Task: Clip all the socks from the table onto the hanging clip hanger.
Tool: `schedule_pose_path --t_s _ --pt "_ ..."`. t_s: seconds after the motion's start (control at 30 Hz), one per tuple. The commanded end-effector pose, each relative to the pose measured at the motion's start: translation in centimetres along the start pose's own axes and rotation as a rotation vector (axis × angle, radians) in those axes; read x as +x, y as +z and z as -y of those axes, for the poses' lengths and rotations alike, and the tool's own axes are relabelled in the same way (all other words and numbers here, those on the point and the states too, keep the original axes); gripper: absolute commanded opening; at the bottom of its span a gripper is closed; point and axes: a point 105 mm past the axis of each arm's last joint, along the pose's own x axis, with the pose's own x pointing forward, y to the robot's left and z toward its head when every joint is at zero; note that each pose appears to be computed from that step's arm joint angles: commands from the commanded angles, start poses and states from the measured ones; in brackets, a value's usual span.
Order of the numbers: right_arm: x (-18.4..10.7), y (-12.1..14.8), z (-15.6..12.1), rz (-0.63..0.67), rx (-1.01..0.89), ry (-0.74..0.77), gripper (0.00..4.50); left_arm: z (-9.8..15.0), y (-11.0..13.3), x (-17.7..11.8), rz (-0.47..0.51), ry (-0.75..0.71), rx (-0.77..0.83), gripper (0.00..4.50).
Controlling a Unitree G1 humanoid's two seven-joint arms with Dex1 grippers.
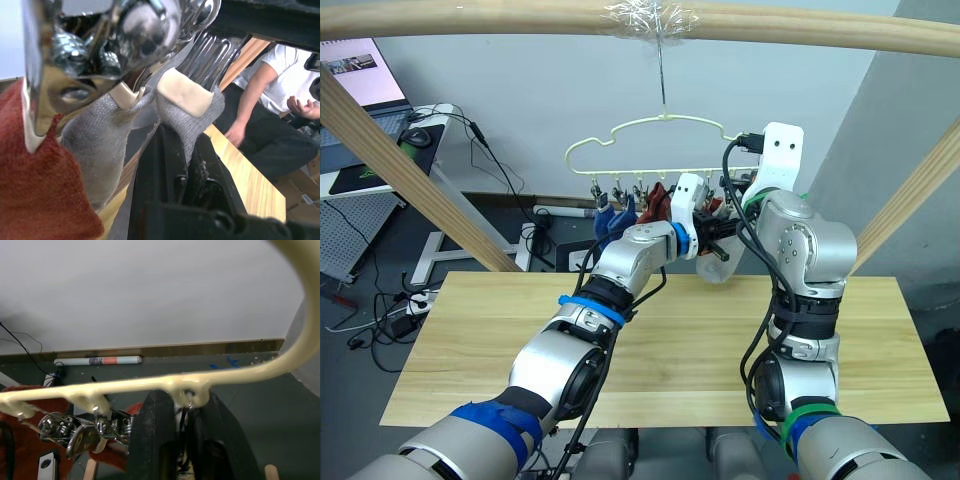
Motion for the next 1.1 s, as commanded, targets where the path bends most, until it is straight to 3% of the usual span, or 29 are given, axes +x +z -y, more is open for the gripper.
schedule_pose_path --t_s 0.03,0.13,0.23,0.6,0.73,0.83,1.1 --pt "-0.8 1.7 -0.3 0.069 0.001 0.013 1.74 1.1 2.2 0.4 0.063 -0.042 0.035 0.0" --pt "-0.8 1.6 -0.4 0.064 -0.006 0.015 2.74 1.4 2.4 0.4 0.07 -0.061 0.019 0.0" --pt "-1.0 1.3 -0.2 0.056 -0.01 0.015 2.74 1.4 2.0 0.3 0.054 -0.067 0.017 0.0" --pt "-5.3 -2.8 1.6 0.003 -0.066 0.081 2.8 1.8 -0.7 -3.0 -0.021 -0.101 0.104 3.24" --pt "-8.2 -6.0 2.3 -0.032 -0.127 0.15 2.8 1.9 -0.9 -6.4 0.054 -0.08 0.071 4.47" --pt "-10.5 -8.6 2.7 -0.054 -0.174 0.178 2.8 0.9 -1.8 -10.1 0.127 0.004 0.064 4.47" --pt "-14.6 -14.5 4.7 -0.148 -0.149 0.162 2.8 -1.7 -8.8 -20.5 -0.044 0.268 0.027 4.47"
